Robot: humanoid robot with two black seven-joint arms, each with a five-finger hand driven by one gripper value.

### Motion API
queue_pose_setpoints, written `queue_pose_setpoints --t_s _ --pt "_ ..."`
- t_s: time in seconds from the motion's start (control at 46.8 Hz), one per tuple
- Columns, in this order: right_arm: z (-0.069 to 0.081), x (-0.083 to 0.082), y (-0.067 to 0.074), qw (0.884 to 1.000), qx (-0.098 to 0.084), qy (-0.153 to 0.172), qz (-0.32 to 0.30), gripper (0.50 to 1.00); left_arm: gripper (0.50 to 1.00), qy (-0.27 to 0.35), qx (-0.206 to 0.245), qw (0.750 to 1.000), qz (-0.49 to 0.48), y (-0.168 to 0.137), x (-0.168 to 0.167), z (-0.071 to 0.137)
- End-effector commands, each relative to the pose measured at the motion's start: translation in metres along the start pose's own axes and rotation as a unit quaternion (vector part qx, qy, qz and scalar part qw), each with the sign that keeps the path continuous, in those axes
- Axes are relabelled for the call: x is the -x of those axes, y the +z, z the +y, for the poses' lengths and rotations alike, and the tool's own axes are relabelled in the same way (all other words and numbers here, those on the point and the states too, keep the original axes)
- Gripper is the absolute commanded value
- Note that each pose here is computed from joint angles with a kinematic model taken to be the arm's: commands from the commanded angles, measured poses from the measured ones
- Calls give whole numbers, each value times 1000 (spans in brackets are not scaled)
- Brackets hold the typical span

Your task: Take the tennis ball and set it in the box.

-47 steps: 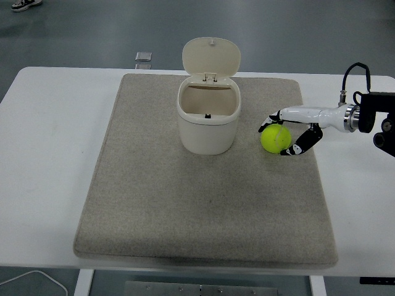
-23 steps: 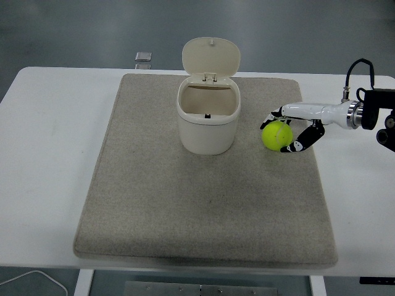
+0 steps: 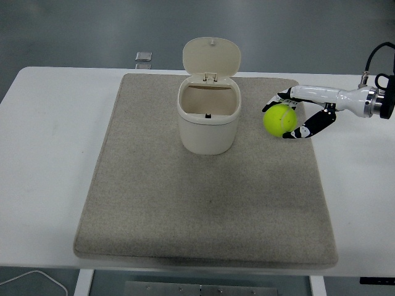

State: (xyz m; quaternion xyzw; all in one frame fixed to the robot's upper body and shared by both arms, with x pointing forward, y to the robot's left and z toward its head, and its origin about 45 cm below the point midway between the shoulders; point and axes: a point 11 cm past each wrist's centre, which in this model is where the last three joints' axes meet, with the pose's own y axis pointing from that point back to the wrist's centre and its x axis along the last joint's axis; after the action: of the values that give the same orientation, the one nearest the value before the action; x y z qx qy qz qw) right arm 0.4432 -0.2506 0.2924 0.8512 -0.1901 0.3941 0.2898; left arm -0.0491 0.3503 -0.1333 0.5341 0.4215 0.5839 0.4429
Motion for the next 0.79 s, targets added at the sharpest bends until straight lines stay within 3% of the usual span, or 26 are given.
queue_pose_setpoints --t_s 0.0,0.342,0.513,0.769 --pt "1 -12 -7 1000 -9 11 -9 500 996 0 0 1000 0 0 0 0" --pt "-4 -46 -53 996 -83 22 -40 500 996 0 -1 1000 0 0 0 0" --pt "-14 -42 -76 993 -113 7 -32 500 996 0 0 1000 0 0 0 0" --pt "-42 -33 -100 989 -149 0 -26 500 996 0 0 1000 0 0 0 0"
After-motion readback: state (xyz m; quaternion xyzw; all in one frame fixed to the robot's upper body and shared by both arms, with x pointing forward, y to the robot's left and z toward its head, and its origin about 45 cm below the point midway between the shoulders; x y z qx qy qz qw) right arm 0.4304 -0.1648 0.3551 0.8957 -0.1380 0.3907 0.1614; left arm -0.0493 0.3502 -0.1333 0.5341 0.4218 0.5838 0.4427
